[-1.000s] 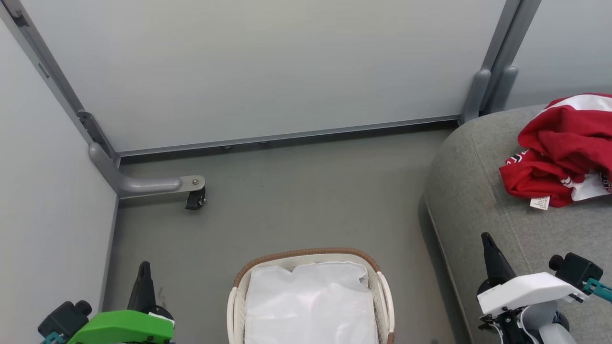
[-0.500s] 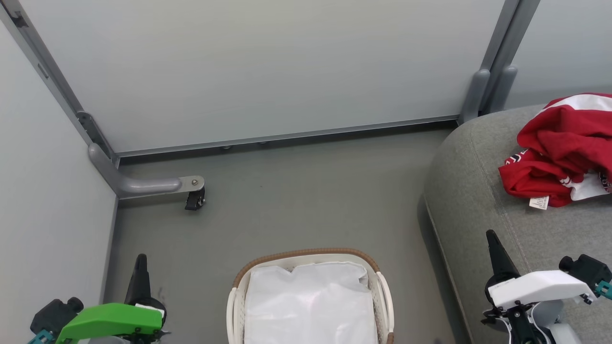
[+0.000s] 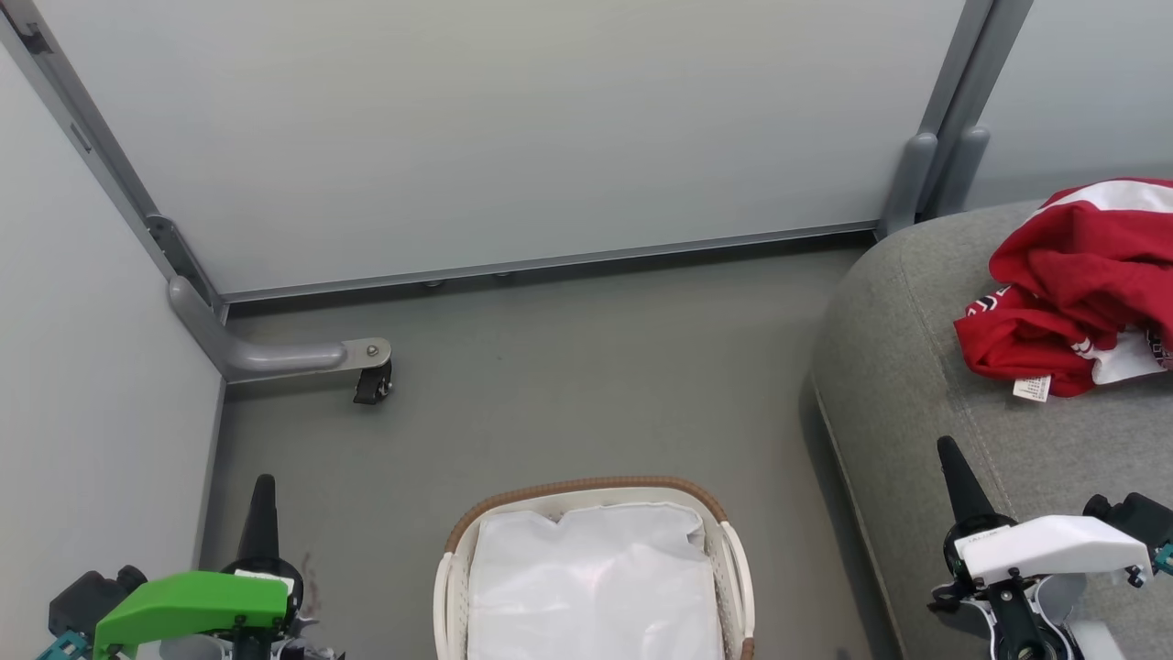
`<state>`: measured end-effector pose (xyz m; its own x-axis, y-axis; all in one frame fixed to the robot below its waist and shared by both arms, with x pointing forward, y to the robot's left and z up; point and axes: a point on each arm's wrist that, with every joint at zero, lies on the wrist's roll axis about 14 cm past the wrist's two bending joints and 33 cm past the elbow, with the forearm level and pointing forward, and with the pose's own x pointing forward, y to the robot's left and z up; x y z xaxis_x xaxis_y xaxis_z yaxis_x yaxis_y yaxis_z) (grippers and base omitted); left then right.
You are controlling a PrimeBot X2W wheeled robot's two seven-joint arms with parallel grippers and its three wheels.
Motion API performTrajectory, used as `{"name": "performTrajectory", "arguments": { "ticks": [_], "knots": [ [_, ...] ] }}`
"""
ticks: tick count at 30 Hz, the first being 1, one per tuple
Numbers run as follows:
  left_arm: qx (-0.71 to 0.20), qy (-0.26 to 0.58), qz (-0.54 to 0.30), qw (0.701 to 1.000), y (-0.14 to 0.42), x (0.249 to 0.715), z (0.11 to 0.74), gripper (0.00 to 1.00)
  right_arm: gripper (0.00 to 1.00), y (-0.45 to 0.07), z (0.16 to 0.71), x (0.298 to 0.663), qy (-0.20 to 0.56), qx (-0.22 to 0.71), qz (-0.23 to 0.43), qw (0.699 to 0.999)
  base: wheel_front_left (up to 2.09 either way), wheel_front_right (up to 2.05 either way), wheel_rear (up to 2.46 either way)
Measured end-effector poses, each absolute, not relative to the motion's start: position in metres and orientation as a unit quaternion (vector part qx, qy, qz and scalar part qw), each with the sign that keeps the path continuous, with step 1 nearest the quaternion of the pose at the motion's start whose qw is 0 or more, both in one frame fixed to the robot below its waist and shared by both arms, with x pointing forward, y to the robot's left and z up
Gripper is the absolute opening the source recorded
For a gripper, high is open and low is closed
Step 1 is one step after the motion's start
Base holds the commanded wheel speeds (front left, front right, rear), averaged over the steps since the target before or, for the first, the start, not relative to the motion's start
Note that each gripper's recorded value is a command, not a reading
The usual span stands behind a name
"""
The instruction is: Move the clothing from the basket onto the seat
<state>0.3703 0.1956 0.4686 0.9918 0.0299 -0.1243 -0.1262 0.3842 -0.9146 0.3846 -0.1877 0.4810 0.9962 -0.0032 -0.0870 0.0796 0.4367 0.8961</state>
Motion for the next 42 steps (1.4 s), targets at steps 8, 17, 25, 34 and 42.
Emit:
{"name": "performTrajectory", "arguments": {
  "ticks": [8,17,25,34,42],
  "knots": [
    [-0.581,0.039,0.043,0.812,0.196,0.373,0.473,0.00,0.00,-0.190,0.484,0.385,0.032,0.563,-0.024,0.826,0.00,0.00,0.00],
    [-0.610,0.032,0.037,0.791,0.197,0.376,0.479,0.00,0.00,-0.192,0.487,0.386,0.027,0.596,-0.023,0.802,0.00,0.00,0.00],
    [-0.633,0.027,0.033,0.773,0.198,0.378,0.483,0.00,0.00,-0.193,0.491,0.386,0.022,0.623,-0.019,0.782,0.00,0.00,0.00],
    [-0.657,0.021,0.025,0.754,0.198,0.381,0.489,0.00,0.00,-0.195,0.494,0.387,0.018,0.650,-0.016,0.760,0.00,0.00,0.00],
    [-0.676,0.017,0.019,0.736,0.198,0.383,0.493,0.00,0.00,-0.196,0.498,0.387,0.012,0.672,-0.011,0.740,0.00,0.00,0.00]
  ]
}}
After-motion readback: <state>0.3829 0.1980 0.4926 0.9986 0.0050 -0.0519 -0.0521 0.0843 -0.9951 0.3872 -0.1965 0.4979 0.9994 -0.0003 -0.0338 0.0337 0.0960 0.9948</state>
